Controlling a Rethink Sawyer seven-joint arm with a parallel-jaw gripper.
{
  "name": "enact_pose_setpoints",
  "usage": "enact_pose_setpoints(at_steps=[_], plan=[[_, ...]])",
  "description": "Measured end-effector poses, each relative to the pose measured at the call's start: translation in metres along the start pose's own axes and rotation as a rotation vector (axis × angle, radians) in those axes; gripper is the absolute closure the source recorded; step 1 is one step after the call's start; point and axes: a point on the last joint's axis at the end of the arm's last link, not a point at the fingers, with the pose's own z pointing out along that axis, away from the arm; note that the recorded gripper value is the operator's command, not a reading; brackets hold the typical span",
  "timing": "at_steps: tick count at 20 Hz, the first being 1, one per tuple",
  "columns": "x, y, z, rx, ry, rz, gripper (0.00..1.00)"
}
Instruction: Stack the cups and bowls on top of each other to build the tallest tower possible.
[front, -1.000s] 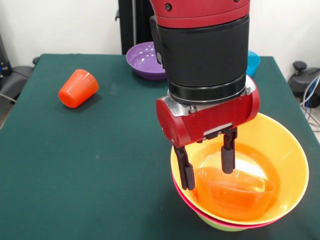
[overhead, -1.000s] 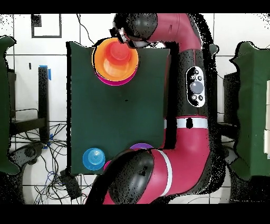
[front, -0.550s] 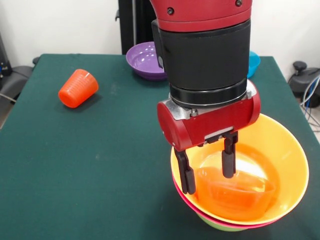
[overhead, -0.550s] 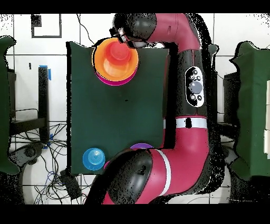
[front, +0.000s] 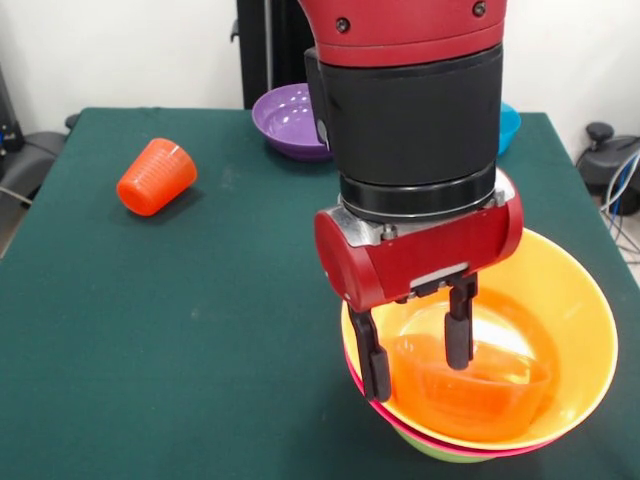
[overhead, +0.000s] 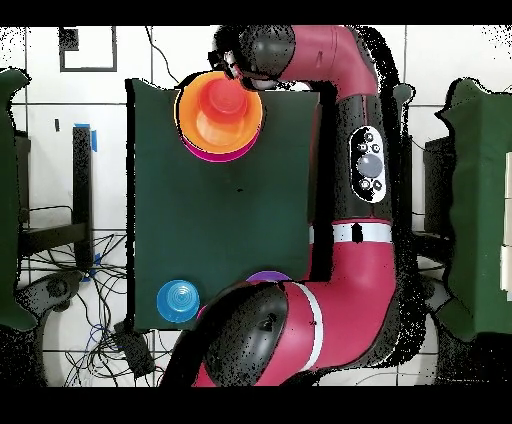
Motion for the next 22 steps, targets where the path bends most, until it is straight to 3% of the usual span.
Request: enact_pose_setpoints(at_steps=[14, 22], plan=[[0.021, 0.012, 0.020, 0.008, 0.051, -0.026, 0.00], [0.044, 0.036, 0.033, 0.007, 0.056, -0.065, 0.00]])
